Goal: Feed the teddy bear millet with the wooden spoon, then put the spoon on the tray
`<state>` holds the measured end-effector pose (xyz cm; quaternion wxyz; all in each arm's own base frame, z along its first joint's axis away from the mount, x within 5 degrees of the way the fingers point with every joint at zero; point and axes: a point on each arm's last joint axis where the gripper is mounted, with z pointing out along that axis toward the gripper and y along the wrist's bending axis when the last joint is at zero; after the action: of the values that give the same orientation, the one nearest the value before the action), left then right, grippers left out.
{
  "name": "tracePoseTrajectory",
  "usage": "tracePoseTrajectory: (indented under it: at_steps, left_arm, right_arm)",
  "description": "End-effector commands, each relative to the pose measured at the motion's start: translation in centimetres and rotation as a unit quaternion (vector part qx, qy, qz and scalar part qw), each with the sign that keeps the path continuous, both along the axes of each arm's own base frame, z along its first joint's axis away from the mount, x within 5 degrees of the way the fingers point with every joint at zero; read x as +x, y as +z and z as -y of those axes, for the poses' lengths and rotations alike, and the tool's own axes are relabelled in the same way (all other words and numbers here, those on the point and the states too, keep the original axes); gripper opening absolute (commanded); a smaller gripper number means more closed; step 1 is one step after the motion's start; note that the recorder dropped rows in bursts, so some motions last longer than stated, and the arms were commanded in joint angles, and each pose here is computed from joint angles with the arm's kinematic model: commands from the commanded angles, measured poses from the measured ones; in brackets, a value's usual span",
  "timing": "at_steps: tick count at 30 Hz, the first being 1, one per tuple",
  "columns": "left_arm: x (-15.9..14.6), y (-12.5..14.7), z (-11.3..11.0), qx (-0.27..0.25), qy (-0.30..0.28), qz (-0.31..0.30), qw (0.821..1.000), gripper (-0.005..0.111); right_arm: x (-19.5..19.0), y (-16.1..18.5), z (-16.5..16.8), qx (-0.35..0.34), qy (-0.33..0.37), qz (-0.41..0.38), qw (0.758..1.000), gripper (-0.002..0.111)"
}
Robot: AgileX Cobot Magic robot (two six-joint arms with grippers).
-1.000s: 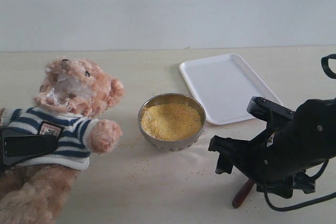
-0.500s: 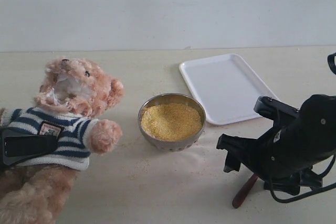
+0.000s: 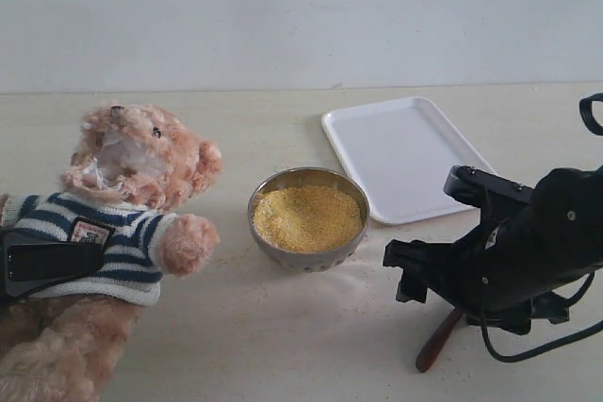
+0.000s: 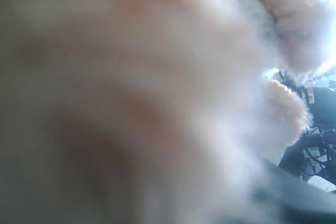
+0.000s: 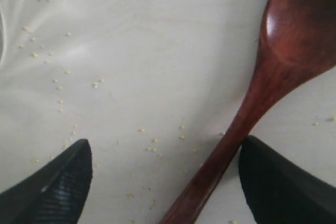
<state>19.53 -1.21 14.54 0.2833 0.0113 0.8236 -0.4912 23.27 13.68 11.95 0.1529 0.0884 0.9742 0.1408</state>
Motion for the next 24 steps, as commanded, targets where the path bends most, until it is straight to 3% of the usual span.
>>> tracePoseTrajectory:
  at_steps: [1,4,9,24]
  left_arm:
    - [0.3,0.4,0.0,-0.015,0.002,0.013,1.000,0.005]
    - [0.3,0.4,0.0,-0.015,0.002,0.013,1.000,0.005]
    - [0.3,0.4,0.0,-0.015,0.002,0.013,1.000,0.005]
    - [0.3,0.4,0.0,-0.015,0.002,0.014,1.000,0.005]
  right_arm:
    - [-0.8,-1.1,0.4,-0.019,0.010,-0.040,0.999,0.075]
    - [-0.9,-1.1,0.5,-0.020,0.008,-0.046,0.999,0.073]
    - [-0.9,-1.1,0.5,-0.025,0.015,-0.047,0.998,0.060]
    - [-3.6,-2.0,1.9,-0.065,0.073,-0.088,0.991,0.059]
